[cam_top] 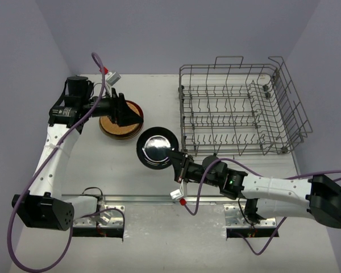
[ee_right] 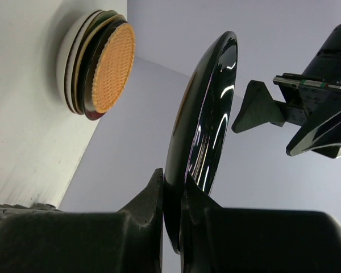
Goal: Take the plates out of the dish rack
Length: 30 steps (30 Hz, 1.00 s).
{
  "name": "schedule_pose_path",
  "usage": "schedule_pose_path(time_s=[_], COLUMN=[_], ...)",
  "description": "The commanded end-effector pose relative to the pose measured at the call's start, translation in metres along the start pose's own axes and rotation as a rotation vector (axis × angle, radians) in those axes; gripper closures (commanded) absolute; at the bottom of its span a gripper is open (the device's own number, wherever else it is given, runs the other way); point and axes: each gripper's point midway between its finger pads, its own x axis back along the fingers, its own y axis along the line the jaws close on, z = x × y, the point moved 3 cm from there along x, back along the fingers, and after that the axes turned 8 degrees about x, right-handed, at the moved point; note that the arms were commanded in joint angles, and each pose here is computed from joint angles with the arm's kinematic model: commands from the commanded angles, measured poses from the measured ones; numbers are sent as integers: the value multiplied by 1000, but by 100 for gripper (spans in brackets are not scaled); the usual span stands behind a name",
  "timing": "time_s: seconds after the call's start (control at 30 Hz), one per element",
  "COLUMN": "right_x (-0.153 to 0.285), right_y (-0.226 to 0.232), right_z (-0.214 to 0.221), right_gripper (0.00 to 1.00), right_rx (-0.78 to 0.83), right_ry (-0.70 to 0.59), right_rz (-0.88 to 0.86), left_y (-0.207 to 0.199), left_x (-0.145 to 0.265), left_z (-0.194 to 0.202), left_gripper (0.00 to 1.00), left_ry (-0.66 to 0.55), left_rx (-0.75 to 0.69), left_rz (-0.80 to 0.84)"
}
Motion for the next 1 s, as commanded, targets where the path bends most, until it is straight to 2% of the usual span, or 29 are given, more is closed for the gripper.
schedule_pose_path(time_s=[0.0, 0.13, 0.4, 0.5, 0.77, 0.87, 0.93, 0.97], right_x=[0, -4, -9, -13, -26, -29, -29, -29], right_y=[-31, -37, -48, -52, -59, -58, -54, -51], right_z=[15, 18, 19, 21, 28, 28, 30, 32], right_gripper=[100, 100, 100, 100, 100, 100, 83, 75], right_rx=[-11, 2, 32, 43, 44, 39, 34, 31], right_ry=[59, 69, 77, 86, 118, 120, 140, 153], right_rz=[94, 123, 181, 195, 208, 203, 185, 175], left_y=[-10, 11, 22, 25, 26, 26, 29, 32], left_x=[-4, -8, -9, -9, -8, -8, -9, -10], left_z=[13, 33, 47, 53, 63, 61, 58, 55], left_gripper=[28, 33, 42, 54, 65, 79, 92, 95], left_ry=[84, 178, 211, 231, 274, 270, 255, 241], left_rx=[7, 57, 57, 55, 53, 50, 64, 73], left_rz=[135, 75, 37, 30, 40, 34, 22, 13])
